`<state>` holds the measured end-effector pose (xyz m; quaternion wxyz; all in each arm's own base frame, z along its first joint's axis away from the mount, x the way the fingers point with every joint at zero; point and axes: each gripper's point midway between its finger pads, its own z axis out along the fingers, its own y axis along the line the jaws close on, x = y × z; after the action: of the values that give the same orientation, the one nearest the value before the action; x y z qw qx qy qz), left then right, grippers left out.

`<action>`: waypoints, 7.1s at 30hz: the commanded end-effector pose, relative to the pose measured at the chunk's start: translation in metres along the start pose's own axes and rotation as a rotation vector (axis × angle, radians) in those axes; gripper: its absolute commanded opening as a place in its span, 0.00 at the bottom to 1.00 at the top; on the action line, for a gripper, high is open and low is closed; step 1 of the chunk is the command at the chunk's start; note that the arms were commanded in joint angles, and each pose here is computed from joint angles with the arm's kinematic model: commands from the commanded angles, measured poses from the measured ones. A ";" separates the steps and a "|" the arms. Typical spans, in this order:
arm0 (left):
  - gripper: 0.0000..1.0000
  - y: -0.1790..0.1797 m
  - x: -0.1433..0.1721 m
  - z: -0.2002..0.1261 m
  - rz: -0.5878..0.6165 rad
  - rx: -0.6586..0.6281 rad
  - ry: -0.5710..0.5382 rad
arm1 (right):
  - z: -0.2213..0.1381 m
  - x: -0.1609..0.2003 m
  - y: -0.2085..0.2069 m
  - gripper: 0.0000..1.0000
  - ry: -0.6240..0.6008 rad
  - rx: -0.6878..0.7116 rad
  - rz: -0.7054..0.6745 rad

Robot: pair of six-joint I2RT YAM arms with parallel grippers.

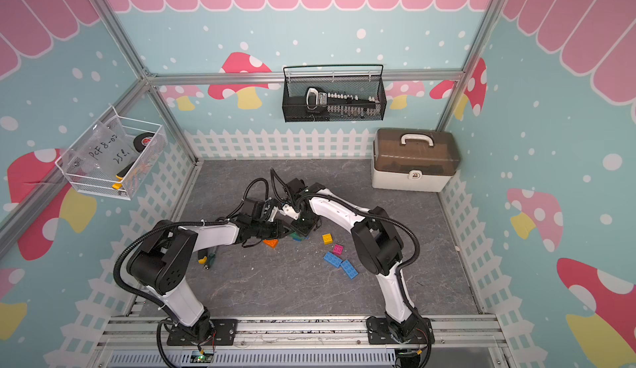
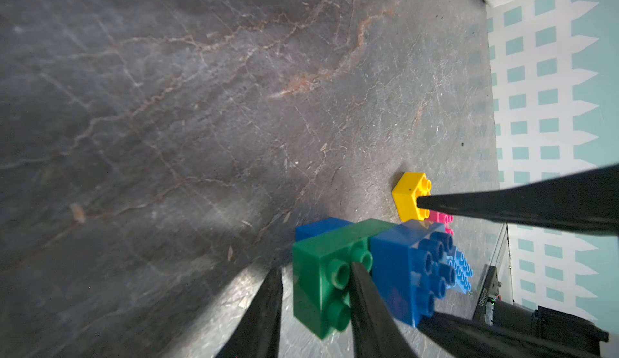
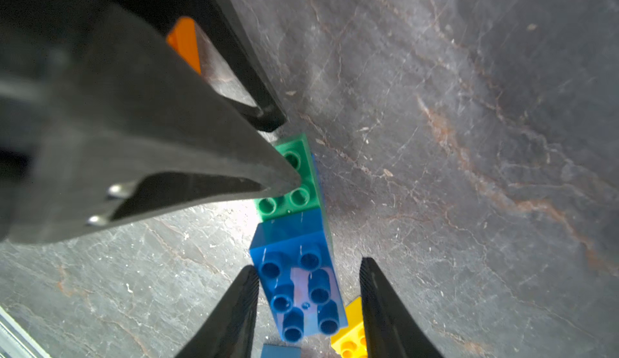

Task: Assemble a heart with lego
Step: Assemble the lego brick with the lego brick, then pick up the lego brick from the center of the board, then assemble the lego brick with the lego brick.

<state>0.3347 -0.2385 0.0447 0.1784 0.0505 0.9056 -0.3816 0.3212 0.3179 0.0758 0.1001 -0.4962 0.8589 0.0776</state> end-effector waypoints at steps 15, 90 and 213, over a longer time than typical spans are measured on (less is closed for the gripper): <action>0.32 0.005 0.006 0.000 0.007 -0.041 0.025 | -0.004 0.002 0.005 0.38 -0.068 -0.015 -0.041; 0.31 0.004 0.006 -0.003 0.025 -0.051 0.019 | -0.063 0.093 -0.007 0.51 -0.186 0.165 0.289; 0.20 0.007 0.005 0.002 0.049 -0.054 0.038 | 0.060 0.050 0.013 0.21 0.253 -0.125 -0.127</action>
<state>0.3368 -0.2389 0.0495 0.1894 0.0744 0.9079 -0.3665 0.3147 0.3224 0.0816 0.0770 -0.5620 0.8174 0.1002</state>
